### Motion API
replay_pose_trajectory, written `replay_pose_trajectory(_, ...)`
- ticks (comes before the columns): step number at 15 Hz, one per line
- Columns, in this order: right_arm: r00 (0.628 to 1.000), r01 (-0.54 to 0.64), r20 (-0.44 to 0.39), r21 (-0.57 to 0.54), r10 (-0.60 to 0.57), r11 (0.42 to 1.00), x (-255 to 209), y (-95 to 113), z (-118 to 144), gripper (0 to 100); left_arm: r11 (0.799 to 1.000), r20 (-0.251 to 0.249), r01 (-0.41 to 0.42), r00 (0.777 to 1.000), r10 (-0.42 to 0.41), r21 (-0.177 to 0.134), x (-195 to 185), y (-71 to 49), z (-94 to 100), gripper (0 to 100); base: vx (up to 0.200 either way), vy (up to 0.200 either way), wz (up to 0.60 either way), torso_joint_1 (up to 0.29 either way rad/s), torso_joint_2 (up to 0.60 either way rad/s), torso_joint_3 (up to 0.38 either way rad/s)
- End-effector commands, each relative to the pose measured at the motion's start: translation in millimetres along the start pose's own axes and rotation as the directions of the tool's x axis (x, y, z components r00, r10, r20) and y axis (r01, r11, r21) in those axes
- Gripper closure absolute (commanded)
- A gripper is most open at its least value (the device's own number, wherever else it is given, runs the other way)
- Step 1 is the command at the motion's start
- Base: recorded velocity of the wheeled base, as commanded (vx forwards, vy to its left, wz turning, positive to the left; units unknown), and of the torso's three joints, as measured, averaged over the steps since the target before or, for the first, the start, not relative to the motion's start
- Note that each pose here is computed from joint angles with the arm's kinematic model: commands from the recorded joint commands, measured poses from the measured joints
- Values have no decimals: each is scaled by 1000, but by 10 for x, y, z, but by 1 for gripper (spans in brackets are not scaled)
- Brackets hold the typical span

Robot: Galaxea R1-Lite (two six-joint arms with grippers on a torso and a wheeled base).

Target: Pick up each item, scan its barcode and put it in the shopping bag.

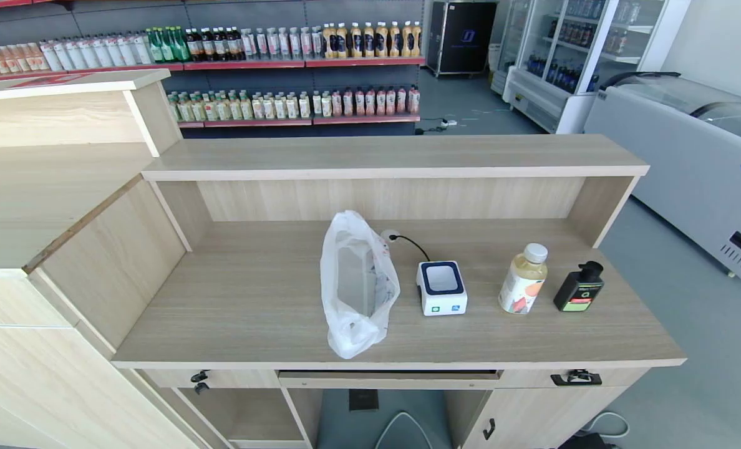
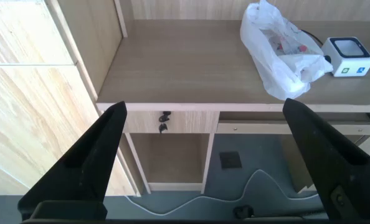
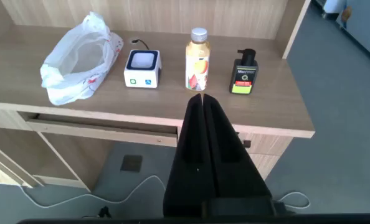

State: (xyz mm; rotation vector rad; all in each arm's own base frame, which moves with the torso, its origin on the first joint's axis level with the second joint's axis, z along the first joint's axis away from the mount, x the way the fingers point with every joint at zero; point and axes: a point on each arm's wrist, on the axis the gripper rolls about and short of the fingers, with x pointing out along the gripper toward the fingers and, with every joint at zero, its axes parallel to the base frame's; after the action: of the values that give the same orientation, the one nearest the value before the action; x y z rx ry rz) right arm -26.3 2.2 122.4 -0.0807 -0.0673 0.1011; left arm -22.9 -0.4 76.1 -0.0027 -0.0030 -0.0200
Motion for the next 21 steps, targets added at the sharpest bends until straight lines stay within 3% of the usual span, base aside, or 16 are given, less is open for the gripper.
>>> replay_pose_trajectory(1,994,25,-109,19,-22,1000,382,-91,599,100,1000,-1,0,1000,0,0,1,0,0,0,0,0,0,0,0,0)
replay_pose_trajectory(4,988,16,-156,-4,-17,1000,638,-124,657,100,1000,-1,0,1000,0,0,1,0,0,0,0,0,0,0,0,0)
replay_pose_trajectory(5,982,30,-186,-4,-31,1000,705,-136,648,0,1000,-1,0,1000,0,0,1,0,0,0,0,0,0,0,0,0)
replay_pose_trajectory(6,965,71,-254,-12,-72,997,950,-195,680,0,1000,-1,0,1000,0,0,1,0,0,0,0,0,0,0,0,0)
replay_pose_trajectory(8,958,123,-257,-40,-129,992,1364,-328,695,0,1000,-1,0,1000,0,0,1,0,0,0,0,0,0,0,0,0)
replay_pose_trajectory(14,917,165,-358,-57,-175,985,2547,-689,-219,0,1000,-1,0,1000,0,0,1,0,0,0,0,0,0,0,0,0)
replay_pose_trajectory(19,889,144,-434,-41,-148,989,2999,-740,-880,0,1000,-1,0,1000,0,0,1,0,0,0,0,0,0,0,0,0)
replay_pose_trajectory(21,899,128,-418,-42,-134,991,3129,-708,-976,0,1000,-1,0,1000,0,0,1,0,0,0,0,0,0,0,0,0)
